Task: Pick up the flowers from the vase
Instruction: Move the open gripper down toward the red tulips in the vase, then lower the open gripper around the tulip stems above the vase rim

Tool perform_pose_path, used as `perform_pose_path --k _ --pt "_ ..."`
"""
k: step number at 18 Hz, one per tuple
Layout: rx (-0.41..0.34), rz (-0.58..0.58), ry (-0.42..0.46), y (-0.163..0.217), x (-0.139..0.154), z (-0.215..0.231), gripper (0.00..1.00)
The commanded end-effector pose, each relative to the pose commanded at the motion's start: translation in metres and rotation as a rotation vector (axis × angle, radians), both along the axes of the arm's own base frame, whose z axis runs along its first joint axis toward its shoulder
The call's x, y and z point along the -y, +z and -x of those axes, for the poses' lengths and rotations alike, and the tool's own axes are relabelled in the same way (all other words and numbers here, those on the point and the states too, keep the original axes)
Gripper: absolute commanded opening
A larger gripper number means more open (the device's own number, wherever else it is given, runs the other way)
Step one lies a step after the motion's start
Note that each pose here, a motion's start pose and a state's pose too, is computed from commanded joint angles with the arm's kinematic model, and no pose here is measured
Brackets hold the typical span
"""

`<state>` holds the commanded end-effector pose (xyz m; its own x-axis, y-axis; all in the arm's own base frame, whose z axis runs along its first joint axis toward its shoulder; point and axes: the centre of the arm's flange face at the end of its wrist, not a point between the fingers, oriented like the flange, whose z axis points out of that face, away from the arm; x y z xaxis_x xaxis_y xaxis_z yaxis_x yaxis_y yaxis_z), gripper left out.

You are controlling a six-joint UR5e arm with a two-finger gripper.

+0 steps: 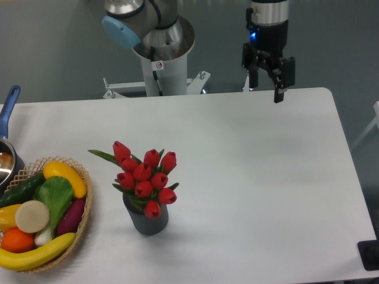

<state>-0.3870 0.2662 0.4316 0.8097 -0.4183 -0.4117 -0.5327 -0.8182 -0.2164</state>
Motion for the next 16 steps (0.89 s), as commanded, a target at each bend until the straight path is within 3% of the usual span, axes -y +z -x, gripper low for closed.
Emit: perform_pose_path --k 5,11,16 --pt "0.127 -0.101 0.071 -0.021 -0.014 -0.009 1.0" --pt "0.275 -0.16 0.093 -0.047 -0.049 -0.03 1.0" --pt "0.436 -0.295 0.025 -0.07 -0.08 -0.04 1.0"
